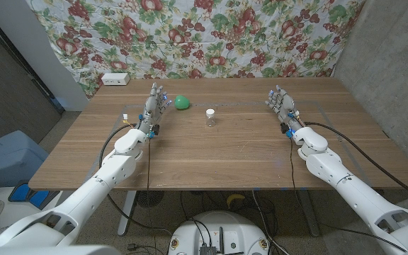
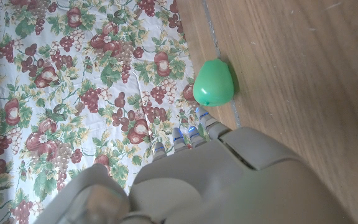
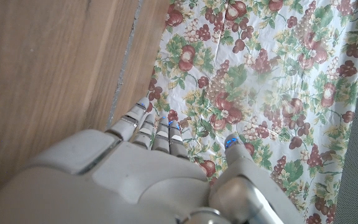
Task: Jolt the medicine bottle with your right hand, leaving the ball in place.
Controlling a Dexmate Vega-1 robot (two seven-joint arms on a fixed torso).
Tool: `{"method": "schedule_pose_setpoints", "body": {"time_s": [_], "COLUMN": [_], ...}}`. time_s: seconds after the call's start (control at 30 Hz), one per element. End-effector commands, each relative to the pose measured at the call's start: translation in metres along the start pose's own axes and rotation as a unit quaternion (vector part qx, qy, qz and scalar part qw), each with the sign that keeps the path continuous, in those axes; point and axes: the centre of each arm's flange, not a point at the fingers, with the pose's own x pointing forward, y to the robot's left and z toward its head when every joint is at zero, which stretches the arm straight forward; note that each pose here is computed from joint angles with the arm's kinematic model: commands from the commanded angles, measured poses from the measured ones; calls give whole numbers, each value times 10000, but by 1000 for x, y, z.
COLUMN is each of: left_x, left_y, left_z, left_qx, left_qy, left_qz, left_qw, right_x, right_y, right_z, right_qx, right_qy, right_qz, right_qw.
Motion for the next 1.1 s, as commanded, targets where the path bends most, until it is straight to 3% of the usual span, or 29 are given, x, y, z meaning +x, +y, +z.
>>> {"method": "schedule_pose_setpoints", "body": {"time_s": [0.03, 0.53, 1.1], "left_x": [1, 1, -1], "left_y": [1, -1, 0], "left_z": [1, 2, 1], "left_qx": [9, 7, 4], "left_qy": [-13, -36, -28], "left_qz": [-5, -8, 19], "left_qw": [10000, 10000, 10000], "right_x": [1, 0, 2], "right_y": [-1, -3, 0], "right_z": [0, 3, 20], "right_qx": [-22, -31, -553], "right_qy": [-28, -68, -187], "right_qz": [1, -35, -97], "right_qw": [10000, 10000, 9982]}}
